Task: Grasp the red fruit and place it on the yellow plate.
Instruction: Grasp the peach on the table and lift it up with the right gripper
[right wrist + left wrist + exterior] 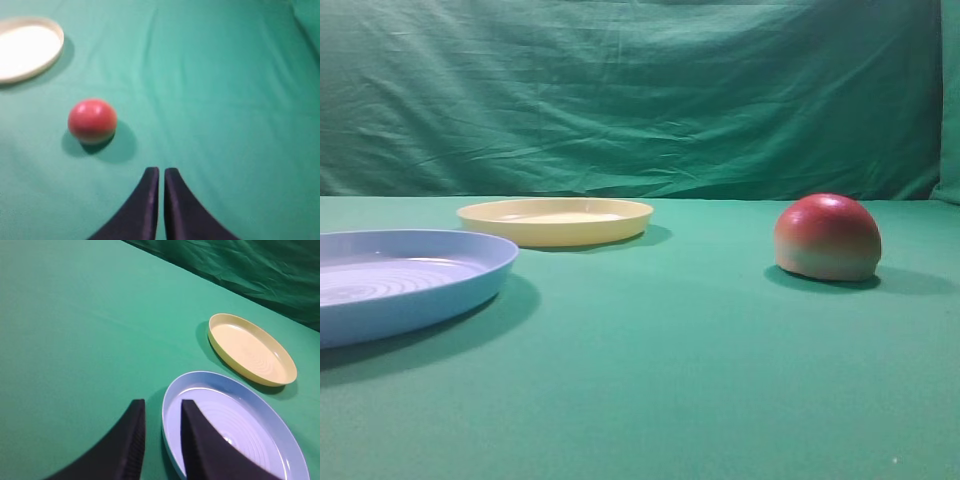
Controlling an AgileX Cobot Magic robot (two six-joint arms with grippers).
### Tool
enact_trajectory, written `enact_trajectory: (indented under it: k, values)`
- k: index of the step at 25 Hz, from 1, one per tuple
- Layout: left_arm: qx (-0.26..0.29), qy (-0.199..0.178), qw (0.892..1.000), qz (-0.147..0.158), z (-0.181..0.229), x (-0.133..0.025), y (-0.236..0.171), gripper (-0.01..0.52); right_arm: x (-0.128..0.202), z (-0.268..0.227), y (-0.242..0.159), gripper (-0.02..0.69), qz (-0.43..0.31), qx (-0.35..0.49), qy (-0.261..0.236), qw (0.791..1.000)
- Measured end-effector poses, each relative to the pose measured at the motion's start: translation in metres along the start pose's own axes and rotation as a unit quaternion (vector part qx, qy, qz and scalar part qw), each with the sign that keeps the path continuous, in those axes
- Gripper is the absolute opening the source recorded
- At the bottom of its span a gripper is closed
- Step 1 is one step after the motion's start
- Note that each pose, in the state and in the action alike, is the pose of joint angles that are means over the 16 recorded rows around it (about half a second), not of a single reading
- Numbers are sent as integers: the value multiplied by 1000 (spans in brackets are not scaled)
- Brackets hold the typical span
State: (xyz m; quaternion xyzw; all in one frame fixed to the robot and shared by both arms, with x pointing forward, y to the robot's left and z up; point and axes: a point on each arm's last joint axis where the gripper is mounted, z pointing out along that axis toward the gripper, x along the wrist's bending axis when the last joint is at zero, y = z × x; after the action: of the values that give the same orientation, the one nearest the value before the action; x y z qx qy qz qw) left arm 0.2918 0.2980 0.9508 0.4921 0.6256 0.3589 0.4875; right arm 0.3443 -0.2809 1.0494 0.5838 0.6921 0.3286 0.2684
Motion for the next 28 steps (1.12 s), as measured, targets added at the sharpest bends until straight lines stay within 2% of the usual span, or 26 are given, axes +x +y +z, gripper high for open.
enact_trajectory:
  k: [7, 17, 21, 28]
  values:
    - [0, 0, 1000, 0, 0, 0, 0, 157, 7, 32, 26, 0, -29, 128, 38, 991]
    - [0, 0, 1000, 0, 0, 0, 0, 157, 41, 94, 60, 18, -87, 191, 94, 973]
    - [0, 0, 1000, 0, 0, 0, 0, 157, 57, 120, 71, 113, -122, 204, 106, 966]
    - [0, 0, 1000, 0, 0, 0, 0, 157, 71, 164, 84, 391, -155, 216, 111, 957]
